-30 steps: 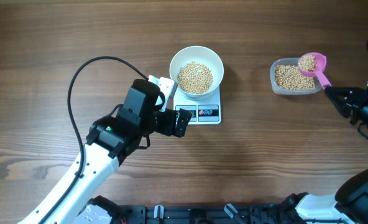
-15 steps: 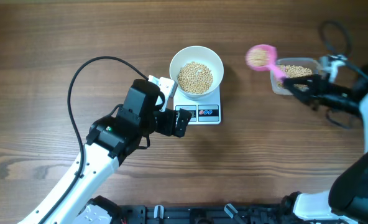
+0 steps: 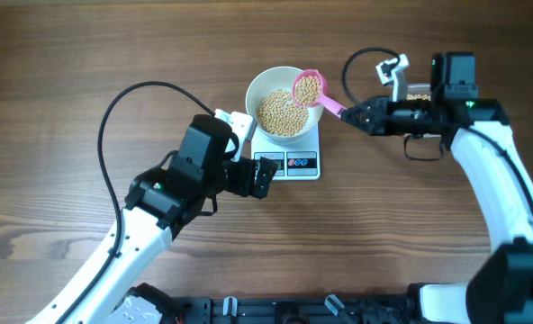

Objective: Scoop item into bowl and weigh 150g on scale
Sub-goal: 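Carry the filled scoop over the white bowl with right gripper, then tilt the scoop to pour soybeans into the white bowl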

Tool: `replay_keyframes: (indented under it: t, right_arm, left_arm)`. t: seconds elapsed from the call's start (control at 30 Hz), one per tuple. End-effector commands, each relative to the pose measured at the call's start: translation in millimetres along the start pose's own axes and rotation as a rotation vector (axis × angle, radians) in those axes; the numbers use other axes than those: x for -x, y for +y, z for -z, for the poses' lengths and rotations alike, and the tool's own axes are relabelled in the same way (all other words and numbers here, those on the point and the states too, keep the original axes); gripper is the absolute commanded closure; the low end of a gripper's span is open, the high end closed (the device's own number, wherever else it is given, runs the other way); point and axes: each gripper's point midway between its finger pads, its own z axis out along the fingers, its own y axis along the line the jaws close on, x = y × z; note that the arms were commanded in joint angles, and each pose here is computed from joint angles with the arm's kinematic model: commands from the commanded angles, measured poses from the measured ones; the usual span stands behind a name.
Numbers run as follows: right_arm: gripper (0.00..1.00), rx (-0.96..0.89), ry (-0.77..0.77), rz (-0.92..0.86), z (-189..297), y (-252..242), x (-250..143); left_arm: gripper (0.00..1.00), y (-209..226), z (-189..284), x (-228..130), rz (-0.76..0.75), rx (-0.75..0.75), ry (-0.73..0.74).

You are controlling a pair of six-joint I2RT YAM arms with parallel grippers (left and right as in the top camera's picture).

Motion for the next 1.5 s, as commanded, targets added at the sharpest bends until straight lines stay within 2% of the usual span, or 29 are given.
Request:
replay_keyframes:
  t: [0.0,0.23,0.47,0.63,0.73,1.23,1.47]
  right_arm:
    - [0.95,-0.166,-0.082,0.134,9,15,16]
    - [0.95,-0.370,-0.132,0.280,-2,18,27]
    - [0.96,-0.534,-0.114,0.450,-11,18,27]
    - [0.96,-0.529,-0.130,0.487,-17,28,29]
    - [0.96,-0.528,-0.114,0.574,-22,34,28]
    - [0.95,-0.746,-0.090,0.779,-15,28,35]
    - [0.95,-0.739,-0.052,0.901,-26,42,29]
  left_arm:
    - [0.00,1,-2,-1,-0.021,0.012,0.004]
    - [0.00,1,-2,-1,-0.021,0.012,0.004]
    - [0.00,1,-2,-1,-0.021,0.012,0.003]
    - [0.00,1,-2,-1,-0.021,0.012,0.004]
    - [0.00,1,-2,-1,-0.021,0.012,0.004]
    - [0.00,1,-2,-1,-0.021,0.012,0.003]
    - [0.00,1,-2,-1,-0.021,0.012,0.003]
